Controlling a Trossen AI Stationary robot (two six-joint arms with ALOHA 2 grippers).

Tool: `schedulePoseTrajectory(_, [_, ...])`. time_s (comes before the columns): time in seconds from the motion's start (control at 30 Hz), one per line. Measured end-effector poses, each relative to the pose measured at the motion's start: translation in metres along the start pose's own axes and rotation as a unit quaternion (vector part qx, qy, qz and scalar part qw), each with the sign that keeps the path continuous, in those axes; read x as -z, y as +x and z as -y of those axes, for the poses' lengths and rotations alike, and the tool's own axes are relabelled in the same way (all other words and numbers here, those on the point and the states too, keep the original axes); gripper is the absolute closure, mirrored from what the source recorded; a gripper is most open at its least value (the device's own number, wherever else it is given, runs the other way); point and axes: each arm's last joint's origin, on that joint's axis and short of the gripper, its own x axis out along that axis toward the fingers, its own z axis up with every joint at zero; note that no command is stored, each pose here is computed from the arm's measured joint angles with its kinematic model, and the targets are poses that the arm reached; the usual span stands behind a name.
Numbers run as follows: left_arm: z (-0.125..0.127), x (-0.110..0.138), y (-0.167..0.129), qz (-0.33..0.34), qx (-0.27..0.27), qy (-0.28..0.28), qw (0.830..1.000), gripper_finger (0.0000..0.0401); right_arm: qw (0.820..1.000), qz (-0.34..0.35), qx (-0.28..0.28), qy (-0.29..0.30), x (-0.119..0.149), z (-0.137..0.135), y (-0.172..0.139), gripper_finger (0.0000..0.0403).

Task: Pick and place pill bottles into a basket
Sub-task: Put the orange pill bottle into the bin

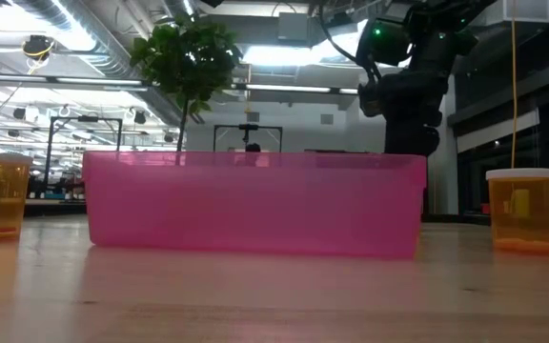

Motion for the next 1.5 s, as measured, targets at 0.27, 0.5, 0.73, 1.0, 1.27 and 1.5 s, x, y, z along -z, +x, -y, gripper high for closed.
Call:
schedulePoseTrajectory(0.27, [0.0,0.001,0.0,-0.007,0.0,0.005,1.0,0.0012,1.0,-0.003,0.0,0.029,0.001,-0.003,0.001,0.0014])
schedulePoseTrajectory(0.5, [-0.001,0.002,0.001,-0.01,-0.002,0.007,1.0,0.0012,0.999,-0.021,0.02,0.022,0.006,-0.007,0.005,0.0014])
schedulePoseTrajectory(0.73, [-0.007,0.004,0.004,-0.015,0.004,0.005,1.0,0.0012,0.997,-0.067,0.038,0.015,0.011,-0.009,0.024,0.0014])
schedulePoseTrajectory(1.0, [-0.011,0.006,0.007,-0.015,0.015,-0.003,1.0,0.0012,0.995,-0.091,0.049,0.005,0.009,-0.012,0.039,0.0015])
schedulePoseTrajectory(1.27, [-0.012,0.006,0.008,-0.015,0.02,-0.005,1.0,0.0012,0.997,-0.057,0.06,-0.011,-0.005,-0.017,0.031,0.0015])
schedulePoseTrajectory(1.5, [-0.012,0.006,0.008,-0.015,0.02,0.002,1.0,0.0012,0.996,-0.069,0.065,-0.006,-0.003,-0.016,0.031,0.0015])
